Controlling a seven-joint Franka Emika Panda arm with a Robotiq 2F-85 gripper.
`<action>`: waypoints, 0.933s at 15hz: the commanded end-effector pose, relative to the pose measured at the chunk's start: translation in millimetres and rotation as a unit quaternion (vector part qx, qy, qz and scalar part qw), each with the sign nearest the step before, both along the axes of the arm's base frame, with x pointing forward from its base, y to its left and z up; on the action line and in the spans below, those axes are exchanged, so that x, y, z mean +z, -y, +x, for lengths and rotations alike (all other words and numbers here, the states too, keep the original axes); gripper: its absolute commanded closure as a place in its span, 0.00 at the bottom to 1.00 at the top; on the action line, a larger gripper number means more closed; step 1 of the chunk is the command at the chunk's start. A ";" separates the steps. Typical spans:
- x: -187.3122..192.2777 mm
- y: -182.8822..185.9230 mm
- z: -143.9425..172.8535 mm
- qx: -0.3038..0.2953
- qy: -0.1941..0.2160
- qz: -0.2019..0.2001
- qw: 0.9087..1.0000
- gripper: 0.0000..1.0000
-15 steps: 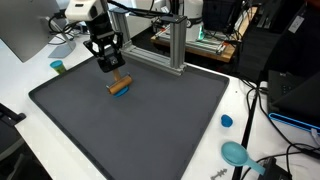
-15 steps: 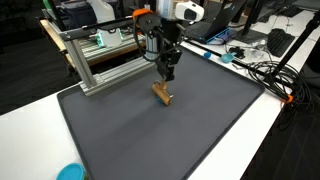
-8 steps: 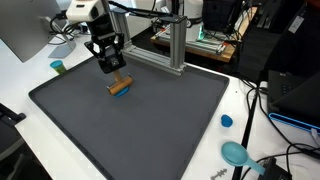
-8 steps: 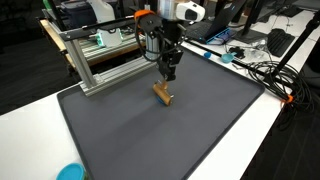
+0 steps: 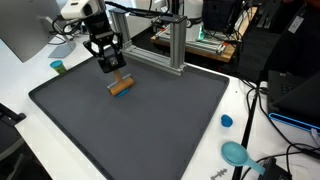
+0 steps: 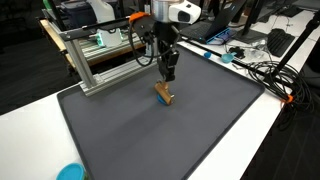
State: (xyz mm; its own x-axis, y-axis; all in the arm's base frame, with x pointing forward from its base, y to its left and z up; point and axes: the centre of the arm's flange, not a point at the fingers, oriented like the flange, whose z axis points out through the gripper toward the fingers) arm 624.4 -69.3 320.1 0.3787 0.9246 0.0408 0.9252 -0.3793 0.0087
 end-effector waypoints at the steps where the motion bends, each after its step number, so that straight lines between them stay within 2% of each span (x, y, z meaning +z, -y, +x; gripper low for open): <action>1: -44.4 -6.3 -1.8 -0.005 -0.020 0.035 0.999 0.79; 3: -45.9 -3.2 -1.1 -0.014 -0.029 0.029 0.999 0.79; 4: -0.6 2.2 -0.2 -0.009 0.000 0.008 1.000 0.54; 6: -0.8 2.2 -0.2 -0.009 0.000 0.008 1.000 0.54; 7: -0.8 2.2 -0.2 -0.009 0.000 0.008 1.000 0.79; 14: -18.3 -9.5 5.0 0.005 -0.020 0.035 0.999 0.79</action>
State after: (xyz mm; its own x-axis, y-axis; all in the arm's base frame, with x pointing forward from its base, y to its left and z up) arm 626.0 -66.8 320.6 0.3868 0.9203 0.0592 0.9218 -0.3876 0.0026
